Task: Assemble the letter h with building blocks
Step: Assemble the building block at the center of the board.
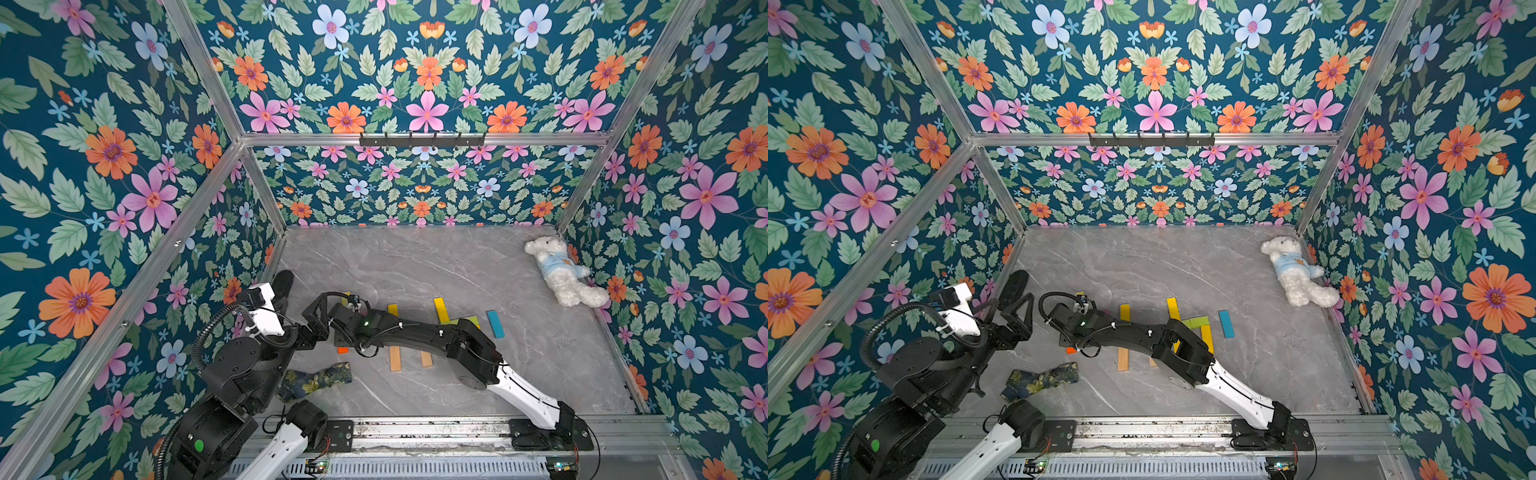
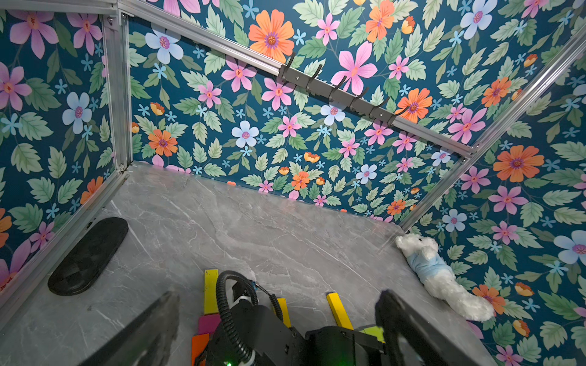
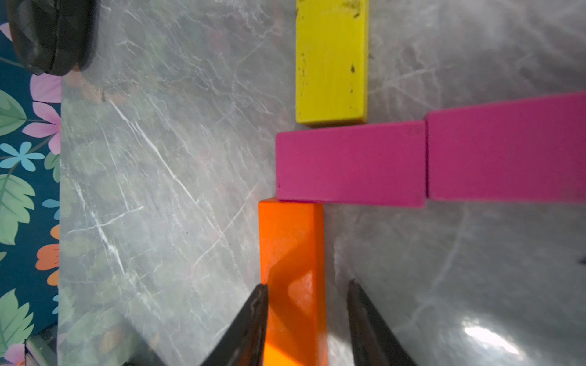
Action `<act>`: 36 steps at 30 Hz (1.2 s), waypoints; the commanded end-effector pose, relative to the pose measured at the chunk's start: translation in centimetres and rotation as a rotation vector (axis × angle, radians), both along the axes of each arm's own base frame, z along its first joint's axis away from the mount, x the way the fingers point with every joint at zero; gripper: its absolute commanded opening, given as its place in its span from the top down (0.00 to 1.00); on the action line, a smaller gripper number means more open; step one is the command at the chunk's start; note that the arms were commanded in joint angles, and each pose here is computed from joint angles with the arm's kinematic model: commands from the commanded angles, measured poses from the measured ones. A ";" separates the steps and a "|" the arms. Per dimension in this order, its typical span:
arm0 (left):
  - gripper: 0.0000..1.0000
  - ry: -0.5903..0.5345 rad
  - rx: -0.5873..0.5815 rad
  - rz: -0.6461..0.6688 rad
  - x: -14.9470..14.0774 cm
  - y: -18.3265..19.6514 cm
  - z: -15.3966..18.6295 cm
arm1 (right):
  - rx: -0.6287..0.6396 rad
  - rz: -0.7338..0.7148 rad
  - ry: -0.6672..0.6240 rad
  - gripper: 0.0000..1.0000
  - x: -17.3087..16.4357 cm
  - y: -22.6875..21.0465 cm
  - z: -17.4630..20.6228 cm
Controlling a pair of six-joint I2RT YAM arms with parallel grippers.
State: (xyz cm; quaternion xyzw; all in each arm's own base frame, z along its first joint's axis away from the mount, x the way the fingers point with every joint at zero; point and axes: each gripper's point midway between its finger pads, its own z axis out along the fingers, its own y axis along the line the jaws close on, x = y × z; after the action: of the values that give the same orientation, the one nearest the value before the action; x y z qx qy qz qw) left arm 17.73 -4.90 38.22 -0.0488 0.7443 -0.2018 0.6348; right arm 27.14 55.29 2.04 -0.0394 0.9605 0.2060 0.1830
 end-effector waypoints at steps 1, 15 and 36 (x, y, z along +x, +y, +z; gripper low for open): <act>0.01 0.000 0.004 0.007 0.0 0.1 0.0 | -0.211 -0.022 0.106 0.55 -1.9 -4.7 -4.1; 0.01 -0.001 0.004 0.007 0.0 0.1 -0.1 | -0.207 -0.033 0.089 0.55 -1.5 -5.4 -4.1; 0.01 -0.063 -0.030 -0.030 -1.2 0.3 1.4 | 0.190 0.380 -0.019 0.46 -4.3 2.8 4.9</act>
State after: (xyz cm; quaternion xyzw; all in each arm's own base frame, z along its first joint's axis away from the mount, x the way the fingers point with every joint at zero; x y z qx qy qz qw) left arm 16.63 -4.44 39.11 -0.0468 0.7291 -0.2172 0.6473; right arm 23.73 57.11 6.12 -0.1868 0.9211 0.3010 0.1613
